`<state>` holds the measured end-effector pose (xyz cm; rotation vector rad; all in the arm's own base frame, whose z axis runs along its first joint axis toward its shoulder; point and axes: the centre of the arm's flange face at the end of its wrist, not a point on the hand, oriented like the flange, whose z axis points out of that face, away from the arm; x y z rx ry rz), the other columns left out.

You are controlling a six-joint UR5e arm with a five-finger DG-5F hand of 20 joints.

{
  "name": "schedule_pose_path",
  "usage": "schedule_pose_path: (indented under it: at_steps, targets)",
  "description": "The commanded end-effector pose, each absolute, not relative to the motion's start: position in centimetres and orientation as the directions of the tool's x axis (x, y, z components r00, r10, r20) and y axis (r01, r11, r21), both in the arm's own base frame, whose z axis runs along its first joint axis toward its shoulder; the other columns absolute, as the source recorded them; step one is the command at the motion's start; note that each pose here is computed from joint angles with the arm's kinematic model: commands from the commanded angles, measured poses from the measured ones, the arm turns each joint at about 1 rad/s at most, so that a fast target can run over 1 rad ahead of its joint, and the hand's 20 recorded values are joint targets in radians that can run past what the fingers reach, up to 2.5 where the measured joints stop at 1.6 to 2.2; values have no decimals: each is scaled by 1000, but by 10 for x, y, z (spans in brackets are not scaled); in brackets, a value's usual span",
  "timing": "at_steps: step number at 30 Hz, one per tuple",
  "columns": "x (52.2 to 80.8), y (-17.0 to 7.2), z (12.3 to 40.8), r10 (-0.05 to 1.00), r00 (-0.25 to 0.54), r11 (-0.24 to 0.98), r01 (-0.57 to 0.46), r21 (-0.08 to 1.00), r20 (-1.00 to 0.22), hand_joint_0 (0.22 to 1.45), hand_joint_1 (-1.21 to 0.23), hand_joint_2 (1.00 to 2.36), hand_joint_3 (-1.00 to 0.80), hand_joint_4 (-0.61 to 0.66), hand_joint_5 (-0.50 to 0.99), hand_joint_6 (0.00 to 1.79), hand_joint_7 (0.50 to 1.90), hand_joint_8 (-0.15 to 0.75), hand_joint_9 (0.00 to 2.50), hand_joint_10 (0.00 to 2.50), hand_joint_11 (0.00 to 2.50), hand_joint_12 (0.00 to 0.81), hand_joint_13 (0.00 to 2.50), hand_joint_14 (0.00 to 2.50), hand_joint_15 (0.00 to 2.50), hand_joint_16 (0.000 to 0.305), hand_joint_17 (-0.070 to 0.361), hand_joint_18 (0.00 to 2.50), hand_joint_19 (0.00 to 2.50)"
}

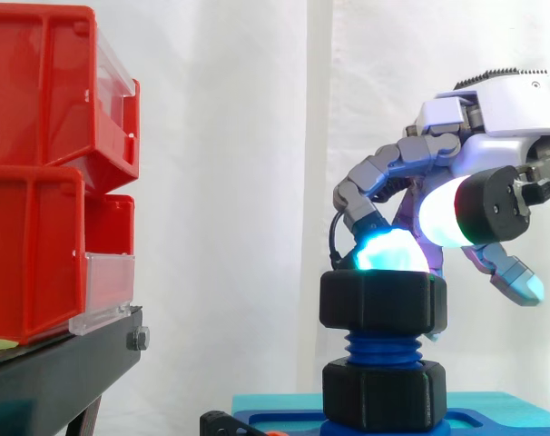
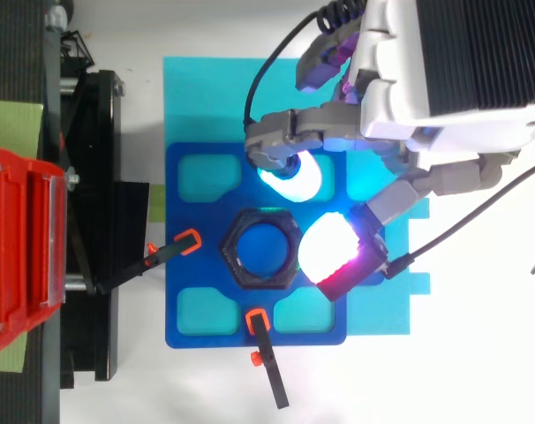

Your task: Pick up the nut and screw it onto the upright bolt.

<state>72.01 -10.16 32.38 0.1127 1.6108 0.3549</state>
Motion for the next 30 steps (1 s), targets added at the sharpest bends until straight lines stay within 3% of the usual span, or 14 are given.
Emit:
schedule_pose_path:
  at_steps: [1, 9, 17, 21, 27, 30]
  targets:
    - [720, -102, 324, 286, -75, 945, -142, 294, -955, 552, -450, 1000, -500, 130, 63, 503, 1297, 278, 1811, 12, 290, 215, 1254, 1, 71, 10, 23, 835, 49]
    - [728, -101, 347, 286, -38, 943, -169, 289, -957, 538, -450, 1000, -500, 249, -25, 504, 933, 276, 1567, 7, 202, 225, 1034, 0, 5, 14, 31, 640, 0]
    - [731, -93, 349, 288, -20, 941, -181, 287, -957, 515, -457, 1000, -500, 246, -81, 503, 757, 237, 1240, 0, 0, 249, 753, 0, 0, 24, 54, 383, 0]
    - [733, -89, 349, 289, -10, 940, -190, 285, -957, 493, -454, 1000, -500, 200, -121, 501, 610, 193, 847, 0, 0, 254, 442, 0, 0, 27, 61, 19, 0]
    - [740, -79, 334, 288, -21, 938, -196, 287, -957, 464, -426, 1000, -500, 90, -198, 500, 503, 143, 306, 0, 0, 280, 42, 0, 0, 35, 79, 0, 0]
    - [741, -75, 332, 294, -21, 935, -201, 292, -956, 454, -396, 1000, -500, 58, -219, 500, 504, 127, 131, 0, 0, 289, 0, 0, 0, 38, 86, 0, 0]
